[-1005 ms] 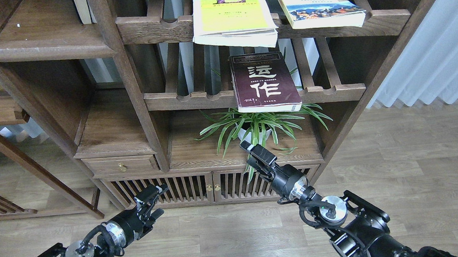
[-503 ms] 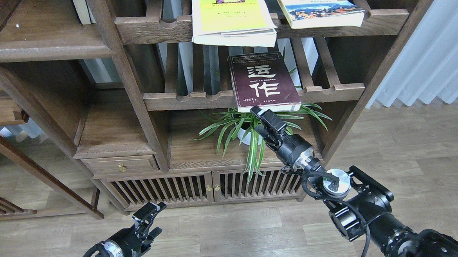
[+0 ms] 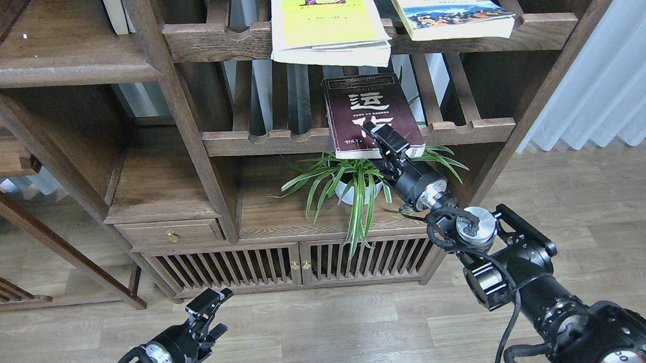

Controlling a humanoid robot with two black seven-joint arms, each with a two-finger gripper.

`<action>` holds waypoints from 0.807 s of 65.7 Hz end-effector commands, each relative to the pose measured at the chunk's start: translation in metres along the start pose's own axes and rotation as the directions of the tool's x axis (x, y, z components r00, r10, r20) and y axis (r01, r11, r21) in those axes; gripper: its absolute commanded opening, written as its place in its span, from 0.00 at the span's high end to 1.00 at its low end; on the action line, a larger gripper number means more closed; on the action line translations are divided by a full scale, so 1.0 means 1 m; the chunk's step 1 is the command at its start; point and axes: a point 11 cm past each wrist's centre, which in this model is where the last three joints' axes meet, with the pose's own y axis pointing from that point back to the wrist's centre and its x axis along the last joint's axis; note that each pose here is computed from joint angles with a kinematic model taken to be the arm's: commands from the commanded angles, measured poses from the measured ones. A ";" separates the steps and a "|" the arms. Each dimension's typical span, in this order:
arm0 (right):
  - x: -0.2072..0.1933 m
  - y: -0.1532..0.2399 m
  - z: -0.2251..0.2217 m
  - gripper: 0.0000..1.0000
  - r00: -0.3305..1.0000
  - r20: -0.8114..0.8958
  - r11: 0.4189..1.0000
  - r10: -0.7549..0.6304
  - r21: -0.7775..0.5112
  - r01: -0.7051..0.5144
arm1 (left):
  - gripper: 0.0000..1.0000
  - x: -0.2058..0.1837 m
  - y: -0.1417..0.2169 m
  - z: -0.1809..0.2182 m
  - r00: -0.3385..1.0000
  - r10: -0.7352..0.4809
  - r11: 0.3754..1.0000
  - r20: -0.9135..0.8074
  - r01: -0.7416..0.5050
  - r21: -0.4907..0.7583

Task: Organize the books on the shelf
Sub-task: 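Reach the right gripper up to the dark red book's lower edge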

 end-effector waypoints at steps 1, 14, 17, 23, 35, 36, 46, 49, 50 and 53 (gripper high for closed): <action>0.002 -0.001 -0.004 0.19 1.000 0.000 1.000 0.014 0.014 -0.014 | 0.00 0.000 0.000 0.000 1.000 0.001 1.000 -0.001 -0.001 0.000; 0.003 -0.004 -0.014 0.26 0.999 -0.008 0.999 0.032 0.043 -0.032 | 0.00 0.002 0.001 0.000 1.000 0.003 1.000 -0.003 -0.003 -0.001; 0.004 -0.003 -0.014 0.28 0.999 -0.008 0.998 0.034 0.045 -0.034 | 0.00 0.003 0.001 -0.001 1.000 0.005 1.000 -0.005 -0.005 -0.001; 0.004 -0.004 -0.016 0.34 0.999 -0.009 0.997 0.036 0.064 -0.035 | 0.00 0.004 0.002 -0.001 1.000 0.005 1.000 -0.007 -0.005 -0.002; 0.004 -0.004 -0.016 0.47 0.999 -0.017 0.997 0.038 0.071 -0.036 | 0.00 0.004 0.002 -0.001 1.000 0.006 1.000 -0.006 -0.006 -0.001; 0.004 -0.004 -0.016 0.48 0.999 -0.017 0.997 0.038 0.071 -0.036 | 0.00 0.004 0.002 -0.001 1.000 0.005 1.000 -0.007 -0.005 -0.002; 0.004 -0.004 -0.015 0.56 0.999 -0.019 0.997 0.035 0.068 -0.034 | 0.00 0.004 0.002 -0.001 1.000 0.006 1.000 -0.006 -0.006 -0.001; 0.003 -0.004 -0.016 0.60 0.999 -0.019 0.997 0.030 0.069 -0.029 | 0.00 0.004 0.002 -0.001 1.000 0.006 1.000 -0.006 -0.006 -0.001; 0.003 -0.004 -0.016 0.61 0.999 -0.019 0.997 0.029 0.069 -0.027 | 0.00 0.004 0.002 -0.001 1.000 0.006 1.000 -0.006 -0.006 -0.001; 0.003 -0.004 -0.016 0.65 1.000 -0.019 0.997 0.025 0.072 -0.024 | 0.00 0.004 0.002 -0.002 1.000 0.007 1.000 -0.007 -0.007 -0.001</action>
